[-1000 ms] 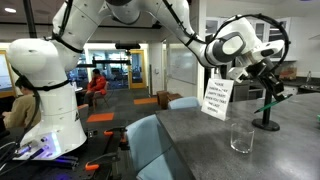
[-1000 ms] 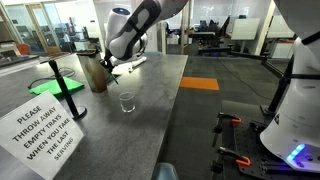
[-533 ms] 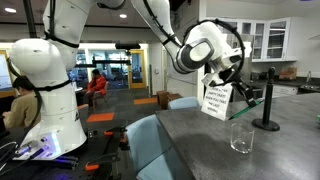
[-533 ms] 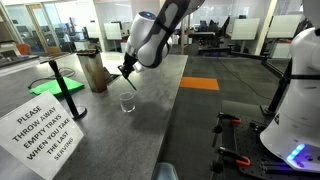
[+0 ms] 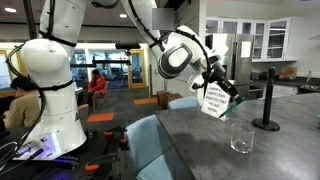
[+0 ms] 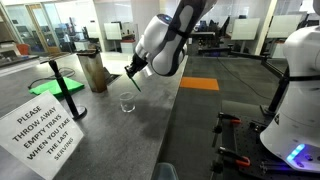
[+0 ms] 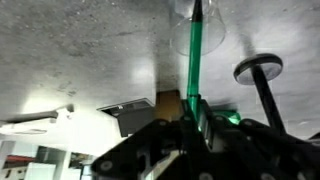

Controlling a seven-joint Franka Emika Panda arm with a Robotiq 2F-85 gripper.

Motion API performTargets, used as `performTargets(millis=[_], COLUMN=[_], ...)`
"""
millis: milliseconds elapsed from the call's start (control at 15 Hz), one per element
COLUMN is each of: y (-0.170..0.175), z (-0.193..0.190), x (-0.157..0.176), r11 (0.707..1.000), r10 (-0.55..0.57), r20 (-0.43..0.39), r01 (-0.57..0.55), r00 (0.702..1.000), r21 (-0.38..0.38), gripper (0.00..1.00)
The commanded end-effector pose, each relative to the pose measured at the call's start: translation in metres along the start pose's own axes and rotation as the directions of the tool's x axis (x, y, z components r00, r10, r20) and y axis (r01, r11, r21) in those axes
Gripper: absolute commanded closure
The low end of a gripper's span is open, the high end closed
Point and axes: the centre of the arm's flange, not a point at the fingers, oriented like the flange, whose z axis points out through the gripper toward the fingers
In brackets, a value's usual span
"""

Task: Pick the marker and put it in the cup

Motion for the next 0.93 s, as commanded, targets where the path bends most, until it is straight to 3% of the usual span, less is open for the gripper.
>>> performTargets(millis=[0,533,867], y=[-0.024,-0.028,-0.037], z=[0.009,0.062,0.095], x=[0.003,0.03,0.025], r11=[1.0,0.99,0.985], r10=[0.009,0.028,0.014], r20=[-0.012,-0.085,-0.087], r01=[-0.009,-0.039,-0.028], r00=[1.0,0.996,0.996], r21=[-0.024,-0.138,-0.17], gripper=[0.97,0.97,0.97])
